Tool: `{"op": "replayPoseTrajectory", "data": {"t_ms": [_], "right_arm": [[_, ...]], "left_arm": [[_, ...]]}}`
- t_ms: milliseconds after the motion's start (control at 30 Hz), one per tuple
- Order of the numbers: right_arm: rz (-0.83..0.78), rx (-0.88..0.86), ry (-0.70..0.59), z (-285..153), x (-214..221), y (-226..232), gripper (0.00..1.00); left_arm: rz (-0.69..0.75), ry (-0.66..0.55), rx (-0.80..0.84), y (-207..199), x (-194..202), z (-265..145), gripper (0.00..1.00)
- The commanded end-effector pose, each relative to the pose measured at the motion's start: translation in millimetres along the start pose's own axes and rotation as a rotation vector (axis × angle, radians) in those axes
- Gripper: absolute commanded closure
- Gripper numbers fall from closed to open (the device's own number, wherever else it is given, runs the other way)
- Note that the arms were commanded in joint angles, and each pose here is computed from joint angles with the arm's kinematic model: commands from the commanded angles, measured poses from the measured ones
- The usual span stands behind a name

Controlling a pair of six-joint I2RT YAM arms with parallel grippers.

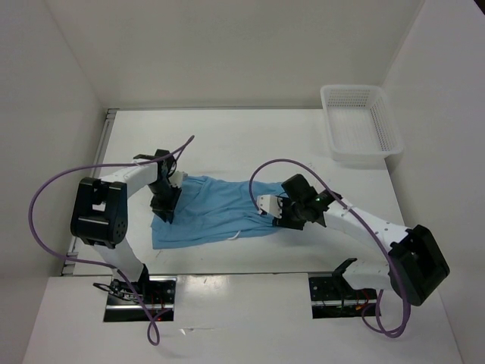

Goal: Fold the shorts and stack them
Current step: Fold the shorts

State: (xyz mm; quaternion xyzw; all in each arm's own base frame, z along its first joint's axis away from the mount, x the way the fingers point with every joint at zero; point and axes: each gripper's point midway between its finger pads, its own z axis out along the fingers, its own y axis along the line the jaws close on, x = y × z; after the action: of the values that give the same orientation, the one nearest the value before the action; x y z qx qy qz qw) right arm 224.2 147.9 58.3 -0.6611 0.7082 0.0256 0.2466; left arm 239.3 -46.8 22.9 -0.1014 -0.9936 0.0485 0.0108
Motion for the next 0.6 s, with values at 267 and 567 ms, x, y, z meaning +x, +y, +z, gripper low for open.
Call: {"op": "replayPoseTrajectory", "data": {"t_ms": [267, 567], "right_arm": [[0.006, 0.057, -0.045, 2, -16, -20, 0.77], [0.021, 0.099, -0.071, -8, -28, -33, 0.93]], "left_arm": [[0.002, 0.055, 0.083, -15, 12, 7, 0.98], [0.024, -0.163, -0.037, 1, -28, -46, 1.0]]}}
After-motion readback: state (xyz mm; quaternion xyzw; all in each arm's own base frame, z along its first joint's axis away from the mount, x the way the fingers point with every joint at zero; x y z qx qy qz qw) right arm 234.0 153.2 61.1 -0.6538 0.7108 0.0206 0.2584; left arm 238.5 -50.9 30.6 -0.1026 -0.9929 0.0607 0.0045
